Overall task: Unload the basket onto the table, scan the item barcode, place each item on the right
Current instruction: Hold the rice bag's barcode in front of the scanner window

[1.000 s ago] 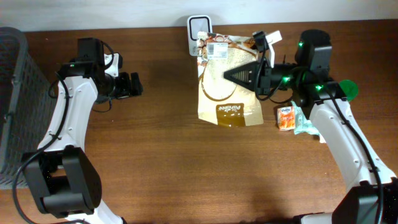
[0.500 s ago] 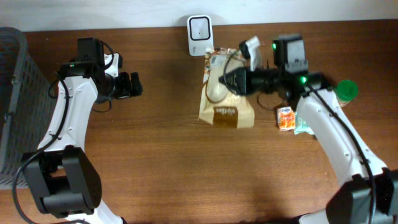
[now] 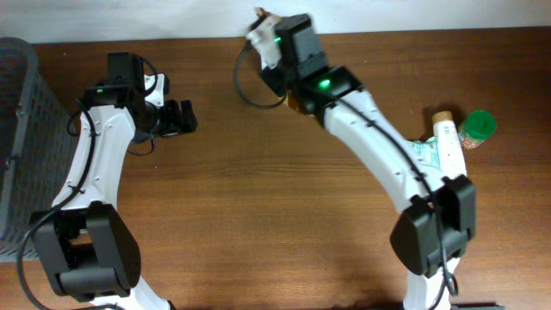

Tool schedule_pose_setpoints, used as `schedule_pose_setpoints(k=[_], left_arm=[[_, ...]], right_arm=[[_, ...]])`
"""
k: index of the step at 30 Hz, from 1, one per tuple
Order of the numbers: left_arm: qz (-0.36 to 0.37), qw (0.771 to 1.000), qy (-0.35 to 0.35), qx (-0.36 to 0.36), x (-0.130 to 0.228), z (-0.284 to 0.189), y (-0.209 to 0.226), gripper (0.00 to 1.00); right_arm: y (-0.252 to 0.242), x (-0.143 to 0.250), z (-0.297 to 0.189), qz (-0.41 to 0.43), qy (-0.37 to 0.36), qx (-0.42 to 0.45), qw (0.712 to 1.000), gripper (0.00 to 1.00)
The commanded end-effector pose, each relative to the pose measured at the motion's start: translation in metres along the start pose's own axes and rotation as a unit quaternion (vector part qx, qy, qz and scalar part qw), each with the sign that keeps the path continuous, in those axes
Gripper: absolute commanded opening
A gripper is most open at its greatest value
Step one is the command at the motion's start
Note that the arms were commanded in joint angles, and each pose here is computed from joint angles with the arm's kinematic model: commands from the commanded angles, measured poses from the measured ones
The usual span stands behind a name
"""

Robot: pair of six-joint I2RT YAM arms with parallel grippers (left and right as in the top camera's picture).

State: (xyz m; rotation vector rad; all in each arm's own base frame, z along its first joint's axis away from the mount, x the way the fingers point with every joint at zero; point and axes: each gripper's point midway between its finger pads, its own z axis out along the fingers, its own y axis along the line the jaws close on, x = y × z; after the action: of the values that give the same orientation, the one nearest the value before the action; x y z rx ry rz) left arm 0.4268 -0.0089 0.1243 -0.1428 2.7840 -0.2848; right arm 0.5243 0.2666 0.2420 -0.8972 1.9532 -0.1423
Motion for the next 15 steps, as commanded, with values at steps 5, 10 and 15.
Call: schedule_pose_setpoints(k=[5,10,15], left_arm=[[0.004,1.0,0.0,-0.004,0.0,0.0,0.002,0.99],[0.004,1.0,0.001,-0.004,0.0,0.0,0.002,0.99],[0.004,1.0,0.0,-0.004,0.0,0.0,0.002,0.99]], right_arm=[[-0.054,-0.008,0.001,-0.206,0.04,0.158,0.965,0.04],[-0.048,0.008,0.026,-0.326,0.071,0.144,0.931,0.04],[-0.056,0.021,0.061,-0.394,0.096,0.186,0.895,0.04]])
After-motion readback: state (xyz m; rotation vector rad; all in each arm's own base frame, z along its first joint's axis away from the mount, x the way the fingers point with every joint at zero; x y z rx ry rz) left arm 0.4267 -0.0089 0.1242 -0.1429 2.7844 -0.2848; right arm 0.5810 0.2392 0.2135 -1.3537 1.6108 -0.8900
